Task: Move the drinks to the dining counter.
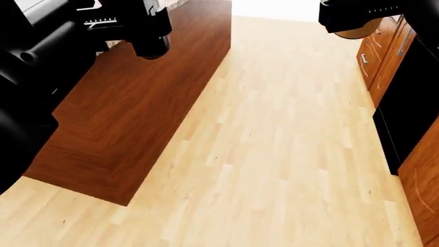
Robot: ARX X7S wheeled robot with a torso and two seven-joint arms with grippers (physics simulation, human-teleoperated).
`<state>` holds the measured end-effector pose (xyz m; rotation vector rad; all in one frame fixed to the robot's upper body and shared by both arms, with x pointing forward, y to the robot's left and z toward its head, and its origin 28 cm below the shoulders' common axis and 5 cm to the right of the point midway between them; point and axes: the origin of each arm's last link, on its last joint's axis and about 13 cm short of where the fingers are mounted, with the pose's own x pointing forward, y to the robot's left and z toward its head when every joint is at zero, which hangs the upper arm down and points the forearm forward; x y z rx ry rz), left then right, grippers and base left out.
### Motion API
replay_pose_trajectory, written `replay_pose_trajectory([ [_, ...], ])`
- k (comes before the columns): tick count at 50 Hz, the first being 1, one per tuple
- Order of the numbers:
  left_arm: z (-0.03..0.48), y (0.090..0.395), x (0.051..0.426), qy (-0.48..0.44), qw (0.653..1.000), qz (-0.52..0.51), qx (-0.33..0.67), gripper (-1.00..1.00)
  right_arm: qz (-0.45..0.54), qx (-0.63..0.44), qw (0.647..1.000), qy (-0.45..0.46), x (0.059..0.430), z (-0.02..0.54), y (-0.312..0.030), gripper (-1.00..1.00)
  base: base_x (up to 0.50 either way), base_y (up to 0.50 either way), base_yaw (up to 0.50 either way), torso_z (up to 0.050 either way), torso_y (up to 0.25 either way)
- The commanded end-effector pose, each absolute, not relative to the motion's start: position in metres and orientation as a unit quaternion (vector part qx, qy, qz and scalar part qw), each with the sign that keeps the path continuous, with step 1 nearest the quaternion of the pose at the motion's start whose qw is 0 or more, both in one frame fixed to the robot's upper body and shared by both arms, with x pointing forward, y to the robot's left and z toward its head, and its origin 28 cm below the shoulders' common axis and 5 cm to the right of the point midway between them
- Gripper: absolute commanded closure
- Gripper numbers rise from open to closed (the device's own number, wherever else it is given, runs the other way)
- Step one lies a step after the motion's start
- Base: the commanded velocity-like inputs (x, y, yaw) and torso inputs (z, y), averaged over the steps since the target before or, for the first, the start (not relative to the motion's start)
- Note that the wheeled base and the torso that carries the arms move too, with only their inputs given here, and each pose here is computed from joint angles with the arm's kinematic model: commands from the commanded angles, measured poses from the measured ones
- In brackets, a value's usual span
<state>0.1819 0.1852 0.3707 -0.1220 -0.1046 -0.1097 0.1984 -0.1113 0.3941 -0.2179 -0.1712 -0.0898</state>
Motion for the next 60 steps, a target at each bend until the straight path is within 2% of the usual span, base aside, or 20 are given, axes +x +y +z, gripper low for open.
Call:
replay_pose_trajectory([
  [1, 0.3749, 0.1859, 0.1807, -0.061, 0.994, -0.054, -0.071, 1.00, -0.050, -0.112, 0.988, -0.093, 0.1982, 0.3957, -0.1124, 1.00, 0.00, 0.00, 0.50, 0.000, 0.000],
  [8, 0.3747, 0.1861, 0.1811, -0.060, 0.994, -0.053, -0.071, 1.00, -0.027, -0.094, 0.991, -0.092, 0.1981, 0.3941, -0.1106, 1.00, 0.00, 0.00, 0.50, 0.000, 0.000],
  [15, 0.3739, 0.1857, 0.1811, -0.059, 0.994, -0.054, -0.071, 1.00, -0.037, -0.087, 0.991, -0.098, 0.1974, 0.3951, -0.1110, 1.00, -0.07, -0.01, 0.00, 0.000, 0.001],
  [31, 0.3734, 0.1854, 0.1812, -0.059, 0.994, -0.055, -0.070, 1.00, -0.043, -0.085, 0.990, -0.102, 0.1968, 0.3953, -0.1119, 1.00, -0.21, 0.45, 0.00, 0.000, 0.001],
  [49, 0.3738, 0.1860, 0.1819, -0.060, 0.994, -0.053, -0.070, 1.00, -0.049, -0.079, 0.991, -0.097, 0.1976, 0.3962, -0.1119, 1.00, -0.36, 0.40, 0.00, 0.001, 0.002],
  [50, 0.3736, 0.1860, 0.1823, -0.059, 0.995, -0.051, -0.070, 1.00, -0.049, -0.048, 0.992, -0.108, 0.1977, 0.3981, -0.1128, 1.00, 0.00, 0.00, 0.00, 0.000, 0.000],
  [51, 0.3735, 0.1860, 0.1824, -0.059, 0.995, -0.051, -0.070, 1.00, -0.039, -0.111, 0.988, -0.104, 0.1971, 0.3967, -0.1120, 1.00, 0.00, 0.00, 0.00, 0.000, 0.013],
  [52, 0.3734, 0.1860, 0.1823, -0.059, 0.995, -0.051, -0.069, 1.00, -0.047, -0.073, 0.990, -0.115, 0.1969, 0.3976, -0.1121, 1.00, 0.00, 0.00, 0.00, 0.000, 0.000],
  [55, 0.3735, 0.1860, 0.1819, -0.059, 0.994, -0.053, -0.069, 1.00, -0.052, -0.115, 0.987, -0.104, 0.1964, 0.3973, -0.1123, 1.00, 0.00, 0.00, 0.17, 0.000, 0.000],
  [60, 0.3744, 0.1863, 0.1814, -0.061, 0.994, -0.053, -0.070, 1.00, -0.056, -0.109, 0.987, -0.102, 0.1960, 0.3978, -0.1117, 1.00, 0.00, 0.00, 0.50, 0.000, 0.002],
])
